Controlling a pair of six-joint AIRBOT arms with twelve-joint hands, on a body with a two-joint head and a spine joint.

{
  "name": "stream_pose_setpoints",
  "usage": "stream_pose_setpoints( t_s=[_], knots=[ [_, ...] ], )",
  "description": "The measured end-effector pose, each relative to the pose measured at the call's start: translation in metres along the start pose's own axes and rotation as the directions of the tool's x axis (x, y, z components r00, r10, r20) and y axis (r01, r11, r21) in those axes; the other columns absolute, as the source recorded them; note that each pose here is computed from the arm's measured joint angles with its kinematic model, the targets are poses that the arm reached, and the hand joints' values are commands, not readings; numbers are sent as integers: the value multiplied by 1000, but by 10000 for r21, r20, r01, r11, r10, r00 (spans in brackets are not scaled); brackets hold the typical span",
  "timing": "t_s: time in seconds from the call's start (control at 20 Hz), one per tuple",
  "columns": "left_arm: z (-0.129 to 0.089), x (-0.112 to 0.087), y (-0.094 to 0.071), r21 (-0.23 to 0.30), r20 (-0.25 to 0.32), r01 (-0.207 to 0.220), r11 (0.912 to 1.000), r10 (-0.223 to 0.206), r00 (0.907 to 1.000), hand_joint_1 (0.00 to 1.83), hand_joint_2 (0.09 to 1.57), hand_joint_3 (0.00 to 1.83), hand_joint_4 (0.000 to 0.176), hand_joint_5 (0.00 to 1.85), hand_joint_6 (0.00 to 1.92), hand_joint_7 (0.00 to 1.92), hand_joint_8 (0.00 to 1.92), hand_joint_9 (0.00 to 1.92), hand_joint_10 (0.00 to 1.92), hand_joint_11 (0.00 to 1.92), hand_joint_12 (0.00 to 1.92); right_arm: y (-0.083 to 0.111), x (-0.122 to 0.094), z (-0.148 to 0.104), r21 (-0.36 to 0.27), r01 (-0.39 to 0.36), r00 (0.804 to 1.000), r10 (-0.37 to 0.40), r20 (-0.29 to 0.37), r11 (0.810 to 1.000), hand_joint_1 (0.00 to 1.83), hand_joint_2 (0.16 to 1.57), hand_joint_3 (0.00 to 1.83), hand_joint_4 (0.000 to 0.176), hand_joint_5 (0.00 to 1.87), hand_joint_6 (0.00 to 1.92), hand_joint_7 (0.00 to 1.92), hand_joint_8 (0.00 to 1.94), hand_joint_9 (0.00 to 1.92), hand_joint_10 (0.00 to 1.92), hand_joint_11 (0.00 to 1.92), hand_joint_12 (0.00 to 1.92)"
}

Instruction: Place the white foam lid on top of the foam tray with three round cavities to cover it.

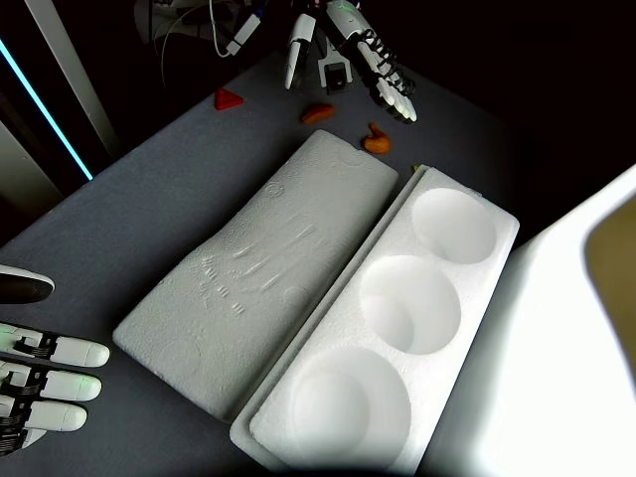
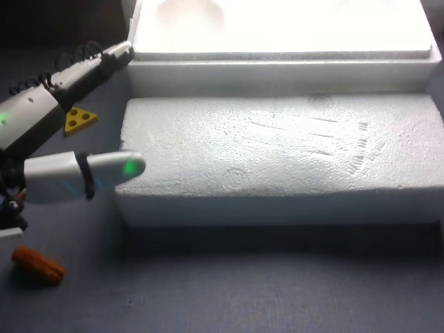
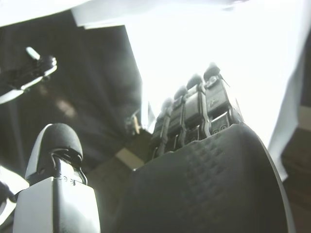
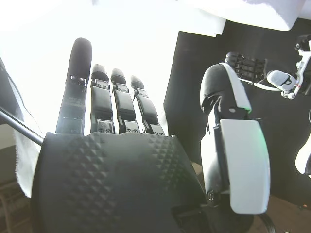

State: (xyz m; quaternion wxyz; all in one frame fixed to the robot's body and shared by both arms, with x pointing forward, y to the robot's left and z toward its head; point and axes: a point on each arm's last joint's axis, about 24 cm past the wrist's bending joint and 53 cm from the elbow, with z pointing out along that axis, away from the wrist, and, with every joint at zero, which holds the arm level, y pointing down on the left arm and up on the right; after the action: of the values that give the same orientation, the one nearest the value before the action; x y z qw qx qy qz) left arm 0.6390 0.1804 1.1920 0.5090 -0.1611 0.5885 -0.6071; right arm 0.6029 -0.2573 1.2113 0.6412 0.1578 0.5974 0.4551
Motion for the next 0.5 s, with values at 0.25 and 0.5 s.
stream_pose_setpoints(
  t_s=[0.25, 0.5],
  knots=[
    [-11, -5, 16, -924, -251, -510, 9944, 489, 9985, 410, 1008, 0, 0, 34, 13, 0, 0, 0, 0, 0, 0, -7, 10, 0, 272, -46, 9996, 53, -279, 9996, 637, 1194, 1, 0, 0, 0, 0, 0, 0, 0, 0, 500],
    [-19, -6, 26, -1575, -649, -1053, 9819, 961, 9932, 345, 1008, 0, 0, 30, 5, 0, 0, 0, 0, 0, 0, -9, 12, 3, 410, 102, 9993, -87, -364, 9991, 615, 1166, 0, 0, 0, 0, 0, 0, 0, 0, 0, 1277]
  ],
)
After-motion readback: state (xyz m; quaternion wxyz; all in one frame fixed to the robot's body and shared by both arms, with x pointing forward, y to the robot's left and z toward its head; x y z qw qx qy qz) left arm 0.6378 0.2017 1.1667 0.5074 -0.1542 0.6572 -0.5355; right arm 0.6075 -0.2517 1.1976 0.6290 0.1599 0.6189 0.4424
